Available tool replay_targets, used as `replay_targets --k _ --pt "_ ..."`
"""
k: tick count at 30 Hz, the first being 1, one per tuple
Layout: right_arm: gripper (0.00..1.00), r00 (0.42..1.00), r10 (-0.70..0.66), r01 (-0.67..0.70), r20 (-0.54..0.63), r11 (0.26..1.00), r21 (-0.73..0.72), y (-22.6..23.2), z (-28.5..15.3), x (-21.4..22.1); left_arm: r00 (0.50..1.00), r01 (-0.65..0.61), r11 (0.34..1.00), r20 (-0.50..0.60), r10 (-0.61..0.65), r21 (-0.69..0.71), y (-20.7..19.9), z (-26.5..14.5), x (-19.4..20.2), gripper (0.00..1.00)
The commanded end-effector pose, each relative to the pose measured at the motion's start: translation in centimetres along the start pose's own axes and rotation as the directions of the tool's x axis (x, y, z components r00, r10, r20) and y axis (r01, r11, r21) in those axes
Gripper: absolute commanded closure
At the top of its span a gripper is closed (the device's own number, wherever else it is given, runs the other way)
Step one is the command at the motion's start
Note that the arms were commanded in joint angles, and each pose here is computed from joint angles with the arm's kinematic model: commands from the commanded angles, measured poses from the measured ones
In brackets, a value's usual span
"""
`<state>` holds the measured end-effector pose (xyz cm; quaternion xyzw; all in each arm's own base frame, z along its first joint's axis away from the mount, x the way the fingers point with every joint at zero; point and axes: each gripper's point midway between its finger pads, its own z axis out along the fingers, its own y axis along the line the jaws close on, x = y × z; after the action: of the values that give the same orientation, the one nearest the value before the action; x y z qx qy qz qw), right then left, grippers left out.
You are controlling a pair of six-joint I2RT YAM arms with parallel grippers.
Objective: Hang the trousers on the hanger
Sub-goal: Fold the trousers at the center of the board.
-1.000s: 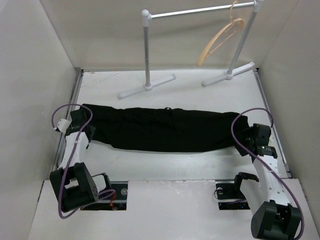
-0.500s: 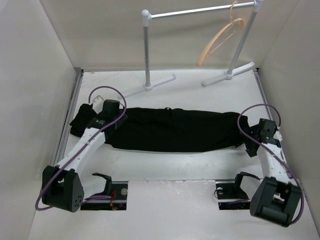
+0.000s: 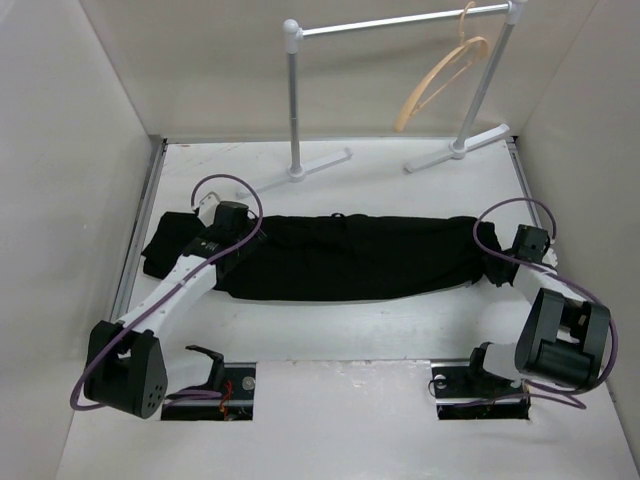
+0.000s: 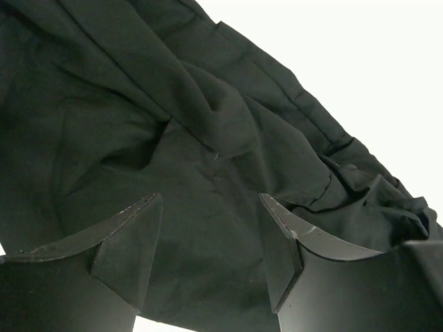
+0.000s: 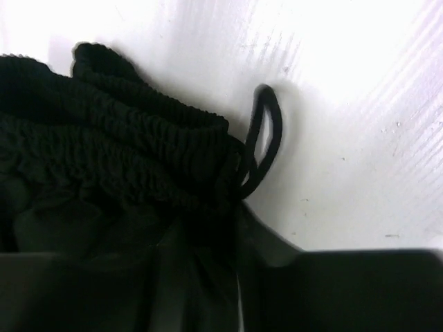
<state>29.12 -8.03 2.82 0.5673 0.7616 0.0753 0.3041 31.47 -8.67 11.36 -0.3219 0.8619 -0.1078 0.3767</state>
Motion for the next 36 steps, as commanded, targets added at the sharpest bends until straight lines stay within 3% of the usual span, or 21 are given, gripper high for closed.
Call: replay_targets --k 1,3,9,17,22,28,33,36 --pt "0.74 0.997 0.030 -0.025 0.065 0.997 -0.071 2.2 -0.6 -2.1 1.000 0.014 0.999 0.017 -0.014 0.032 -0.4 -0.4 -0.7 0.46" --pt "0.80 0.989 0.038 -0.025 0.143 0.995 -0.094 3.0 -2.5 -3.9 1.000 0.014 0.999 0.021 -0.014 0.036 -0.6 -0.6 -1.0 0.46" --pt "0.82 0.926 0.005 0.027 0.377 0.996 -0.081 5.0 -12.0 -10.0 0.999 -0.034 0.996 0.010 0.033 0.087 -3.2 -2.5 -0.6 0.46" --pt "0.80 0.843 -0.022 0.177 0.537 0.955 -0.238 9.3 -23.1 -13.4 0.989 -0.149 0.973 0.023 0.147 0.177 -9.1 -7.2 0.7 0.46" --pt "0.80 0.830 -0.114 0.352 0.546 0.866 -0.354 13.8 -28.0 -11.1 0.986 -0.164 0.967 0.057 0.156 0.193 -10.3 -9.8 0.0 0.46" --pt "0.79 0.844 -0.236 0.482 0.481 0.727 -0.489 18.7 -31.1 -5.5 0.988 -0.112 0.984 0.119 0.095 0.142 -7.5 -11.9 -3.9 0.42" --pt "0.79 0.843 -0.341 0.531 0.416 0.654 -0.540 22.5 -31.4 1.6 0.981 -0.038 0.994 0.193 0.017 0.106 -3.9 -12.3 -7.5 0.38" --pt "0.79 0.812 -0.407 0.583 0.418 0.599 -0.549 26.1 -32.4 7.1 0.979 0.008 0.994 0.203 -0.030 0.108 -2.2 -11.5 -8.3 0.37"
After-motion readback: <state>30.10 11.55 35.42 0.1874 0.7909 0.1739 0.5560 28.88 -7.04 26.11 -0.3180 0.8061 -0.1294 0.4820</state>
